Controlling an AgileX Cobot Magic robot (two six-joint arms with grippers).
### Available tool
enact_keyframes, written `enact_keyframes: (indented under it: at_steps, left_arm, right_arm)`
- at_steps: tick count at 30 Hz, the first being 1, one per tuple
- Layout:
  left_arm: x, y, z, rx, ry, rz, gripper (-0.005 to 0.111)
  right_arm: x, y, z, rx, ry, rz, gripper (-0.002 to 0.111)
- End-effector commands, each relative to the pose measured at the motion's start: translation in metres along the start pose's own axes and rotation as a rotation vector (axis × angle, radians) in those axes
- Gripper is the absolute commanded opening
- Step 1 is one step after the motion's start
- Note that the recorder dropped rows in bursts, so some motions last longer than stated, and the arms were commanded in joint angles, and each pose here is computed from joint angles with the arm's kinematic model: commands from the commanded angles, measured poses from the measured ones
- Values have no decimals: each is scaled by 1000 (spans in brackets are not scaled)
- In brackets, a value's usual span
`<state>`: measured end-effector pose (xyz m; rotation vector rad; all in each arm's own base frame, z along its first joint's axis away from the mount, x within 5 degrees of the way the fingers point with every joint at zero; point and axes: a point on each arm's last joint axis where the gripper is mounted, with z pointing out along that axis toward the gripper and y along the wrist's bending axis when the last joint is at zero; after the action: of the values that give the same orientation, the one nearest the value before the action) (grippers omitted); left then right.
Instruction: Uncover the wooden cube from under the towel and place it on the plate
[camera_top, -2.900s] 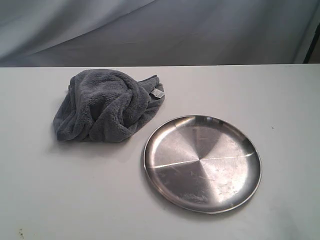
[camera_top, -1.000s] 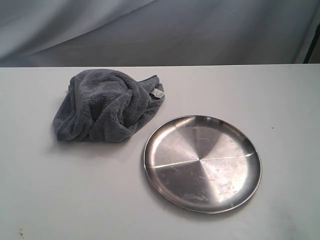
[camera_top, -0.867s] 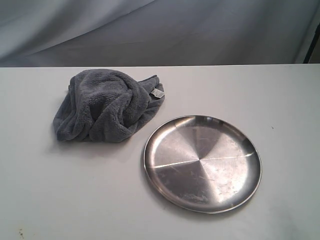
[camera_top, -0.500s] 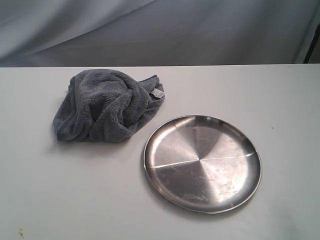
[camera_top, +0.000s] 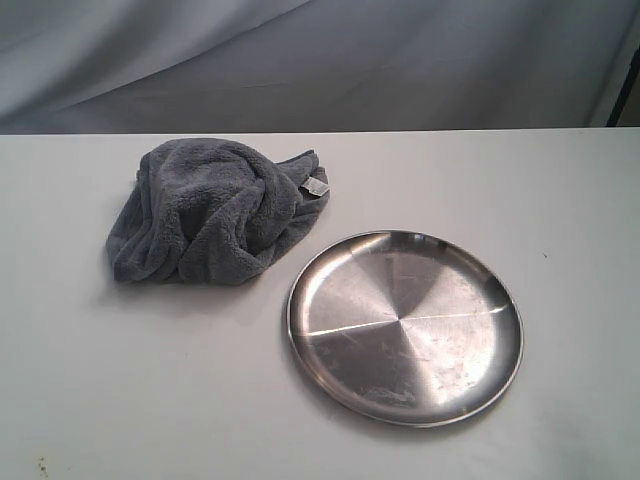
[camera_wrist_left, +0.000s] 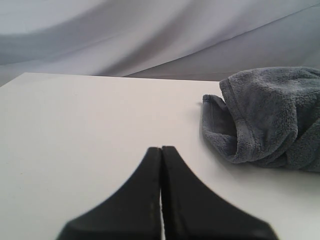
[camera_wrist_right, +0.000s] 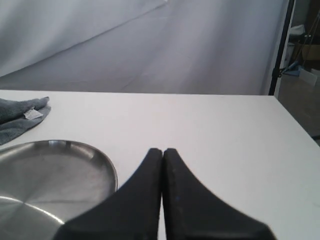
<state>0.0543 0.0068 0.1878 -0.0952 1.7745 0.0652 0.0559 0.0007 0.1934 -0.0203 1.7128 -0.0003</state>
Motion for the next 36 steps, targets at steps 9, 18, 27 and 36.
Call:
enact_keyframes:
  at_steps: [9,18,27,36]
  left_arm:
    - [0,0,0,0,-7,-5,0]
    - [0,0,0,0,-7,-5,0]
    - [0,0,0,0,-7,-5,0]
    - [0,0,0,0,-7,-5,0]
  right_arm:
    - [-7,0,-1,2,-93,-9,0]
    - [-26,0,-4,5,-301,-9,0]
    - [-48,-4,-14,16,-565,105,0]
    - [-59,-7,-24,31,-733,138,0]
